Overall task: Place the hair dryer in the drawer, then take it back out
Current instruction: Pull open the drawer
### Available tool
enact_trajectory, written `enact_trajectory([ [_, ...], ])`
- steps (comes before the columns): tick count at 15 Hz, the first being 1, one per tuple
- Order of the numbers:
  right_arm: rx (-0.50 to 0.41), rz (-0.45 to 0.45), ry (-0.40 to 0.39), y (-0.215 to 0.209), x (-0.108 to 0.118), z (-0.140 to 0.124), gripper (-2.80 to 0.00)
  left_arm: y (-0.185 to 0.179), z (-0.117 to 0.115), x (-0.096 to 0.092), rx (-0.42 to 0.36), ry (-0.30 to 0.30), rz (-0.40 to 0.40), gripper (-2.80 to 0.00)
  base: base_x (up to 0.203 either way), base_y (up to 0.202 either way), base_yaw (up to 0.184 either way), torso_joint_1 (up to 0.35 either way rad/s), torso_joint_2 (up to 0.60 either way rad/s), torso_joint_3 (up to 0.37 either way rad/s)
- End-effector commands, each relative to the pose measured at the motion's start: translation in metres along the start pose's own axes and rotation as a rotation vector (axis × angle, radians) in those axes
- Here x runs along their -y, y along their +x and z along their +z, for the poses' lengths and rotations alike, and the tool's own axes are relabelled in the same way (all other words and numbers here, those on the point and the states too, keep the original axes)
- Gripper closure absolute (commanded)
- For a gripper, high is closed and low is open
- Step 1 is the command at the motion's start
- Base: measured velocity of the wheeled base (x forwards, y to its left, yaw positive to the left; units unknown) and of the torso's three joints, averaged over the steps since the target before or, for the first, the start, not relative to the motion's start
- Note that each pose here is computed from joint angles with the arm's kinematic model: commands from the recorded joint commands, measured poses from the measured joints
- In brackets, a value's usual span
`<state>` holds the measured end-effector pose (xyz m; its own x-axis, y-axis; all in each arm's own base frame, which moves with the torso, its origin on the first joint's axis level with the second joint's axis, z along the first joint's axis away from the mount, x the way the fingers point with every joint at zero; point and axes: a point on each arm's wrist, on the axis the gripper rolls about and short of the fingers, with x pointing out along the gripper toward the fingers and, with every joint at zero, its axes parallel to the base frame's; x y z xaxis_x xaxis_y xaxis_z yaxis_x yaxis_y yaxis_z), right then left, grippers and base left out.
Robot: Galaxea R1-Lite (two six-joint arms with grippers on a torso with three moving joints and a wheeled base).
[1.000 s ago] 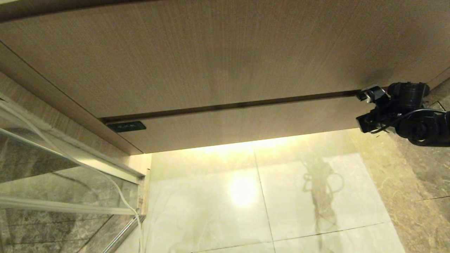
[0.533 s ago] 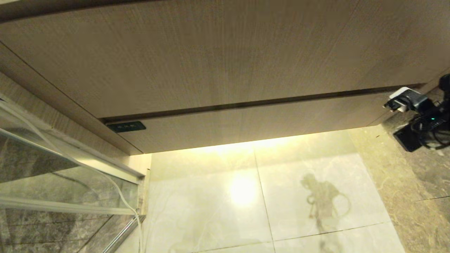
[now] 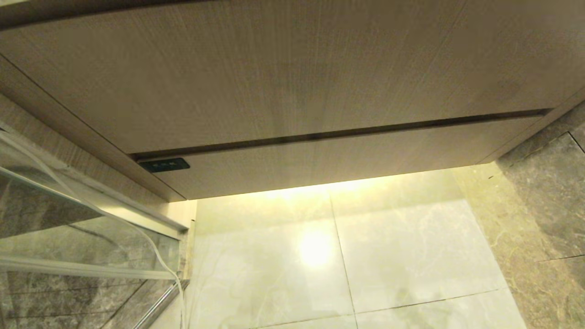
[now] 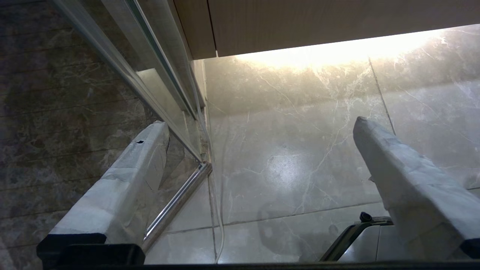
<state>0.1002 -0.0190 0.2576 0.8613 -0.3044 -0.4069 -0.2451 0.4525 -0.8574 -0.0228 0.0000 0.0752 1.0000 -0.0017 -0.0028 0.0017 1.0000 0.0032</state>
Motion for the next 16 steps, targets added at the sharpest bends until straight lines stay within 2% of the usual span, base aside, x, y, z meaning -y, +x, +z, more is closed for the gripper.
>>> enact_trajectory([
  [1, 0.139, -0.074, -0.135, -0.043, -0.005, -0.008, 0.00, 0.000, 0.000, 0.000, 0.000, 0.000, 0.000, -2.80, 0.000, 0.000, 0.000, 0.000, 0.00, 0.000],
  [4, 0.177, -0.065, -0.174, -0.048, -0.007, -0.009, 0.00, 0.000, 0.000, 0.000, 0.000, 0.000, 0.000, -2.80, 0.000, 0.000, 0.000, 0.000, 0.00, 0.000],
  [5, 0.257, -0.054, -0.216, -0.053, -0.008, -0.008, 0.00, 0.000, 0.000, 0.000, 0.000, 0.000, 0.000, -2.80, 0.000, 0.000, 0.000, 0.000, 0.00, 0.000],
  [6, 0.291, -0.053, -0.245, -0.057, -0.010, -0.009, 0.00, 0.000, 0.000, 0.000, 0.000, 0.000, 0.000, -2.80, 0.000, 0.000, 0.000, 0.000, 0.00, 0.000],
  [9, 0.294, -0.054, -0.246, -0.057, -0.010, -0.009, 0.00, 0.000, 0.000, 0.000, 0.001, 0.000, 0.000, -2.80, 0.000, 0.000, 0.000, 0.000, 0.00, 0.000],
  [11, 0.385, -0.032, -0.250, -0.060, -0.013, -0.008, 0.00, 0.000, 0.000, 0.000, 0.000, 0.000, 0.000, -2.80, 0.000, 0.000, 0.000, 0.000, 0.00, 0.000],
  [16, 0.383, -0.031, -0.248, -0.060, -0.013, -0.009, 0.00, 0.000, 0.000, 0.000, 0.000, 0.000, 0.000, -2.80, 0.000, 0.000, 0.000, 0.000, 0.00, 0.000],
])
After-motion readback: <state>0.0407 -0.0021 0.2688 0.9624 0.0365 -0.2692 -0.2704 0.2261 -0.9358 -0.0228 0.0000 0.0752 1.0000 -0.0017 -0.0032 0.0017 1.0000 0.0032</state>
